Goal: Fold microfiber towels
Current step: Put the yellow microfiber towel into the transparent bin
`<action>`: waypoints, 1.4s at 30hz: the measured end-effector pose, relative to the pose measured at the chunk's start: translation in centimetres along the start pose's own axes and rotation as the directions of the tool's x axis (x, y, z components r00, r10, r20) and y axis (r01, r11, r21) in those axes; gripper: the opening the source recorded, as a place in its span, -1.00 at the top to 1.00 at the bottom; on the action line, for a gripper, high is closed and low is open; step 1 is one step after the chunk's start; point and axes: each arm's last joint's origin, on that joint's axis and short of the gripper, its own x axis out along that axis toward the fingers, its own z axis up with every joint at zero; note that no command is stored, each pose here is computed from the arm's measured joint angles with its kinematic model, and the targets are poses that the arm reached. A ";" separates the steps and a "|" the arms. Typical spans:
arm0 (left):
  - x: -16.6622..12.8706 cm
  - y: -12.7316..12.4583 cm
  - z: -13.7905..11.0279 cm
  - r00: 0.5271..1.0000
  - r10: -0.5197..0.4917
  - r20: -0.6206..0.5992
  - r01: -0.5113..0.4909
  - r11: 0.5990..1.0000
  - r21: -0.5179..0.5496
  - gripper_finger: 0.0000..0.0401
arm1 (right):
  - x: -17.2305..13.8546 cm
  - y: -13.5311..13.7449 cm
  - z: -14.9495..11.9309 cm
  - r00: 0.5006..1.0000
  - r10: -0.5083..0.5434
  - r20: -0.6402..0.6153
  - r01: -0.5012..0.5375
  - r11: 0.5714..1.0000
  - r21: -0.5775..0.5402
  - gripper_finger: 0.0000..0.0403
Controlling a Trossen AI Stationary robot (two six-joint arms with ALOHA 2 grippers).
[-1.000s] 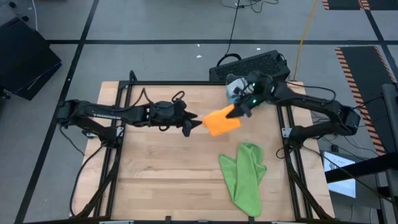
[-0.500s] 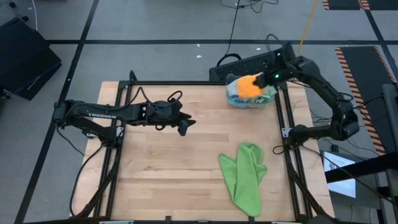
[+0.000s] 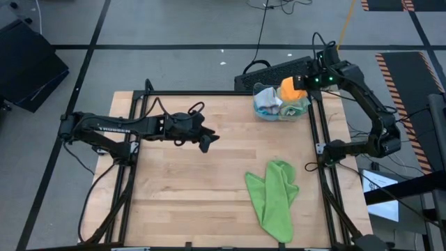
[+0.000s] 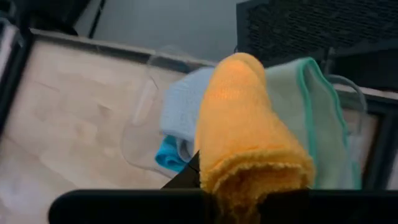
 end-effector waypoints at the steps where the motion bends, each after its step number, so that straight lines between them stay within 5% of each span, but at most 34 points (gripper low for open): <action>1: 0.0 0.0 0.0 1.000 -0.003 -0.003 0.003 1.000 0.002 0.05 | 0.1 0.0 0.1 1.000 0.007 0.009 -0.007 1.000 0.014 0.93; 14: 0.0 0.0 0.0 1.000 -0.007 -0.006 0.007 1.000 0.006 0.05 | 4.8 0.4 0.2 0.955 0.211 0.208 -0.260 0.933 0.250 0.93; 28: 0.0 0.1 0.1 1.000 -0.019 -0.016 0.019 0.999 0.028 0.05 | 7.8 2.1 -5.8 0.887 0.094 0.451 -0.344 0.787 0.513 0.94; 36: 0.1 1.0 0.8 0.997 -0.060 -0.049 0.061 0.998 0.026 0.05 | 9.7 4.2 -7.6 0.879 -0.037 0.475 -0.272 0.779 0.564 0.94; 42: 0.1 1.2 1.0 0.995 -0.081 -0.065 0.083 0.996 0.023 0.05 | 11.0 4.6 -8.2 0.885 -0.097 0.455 -0.246 0.733 0.634 0.89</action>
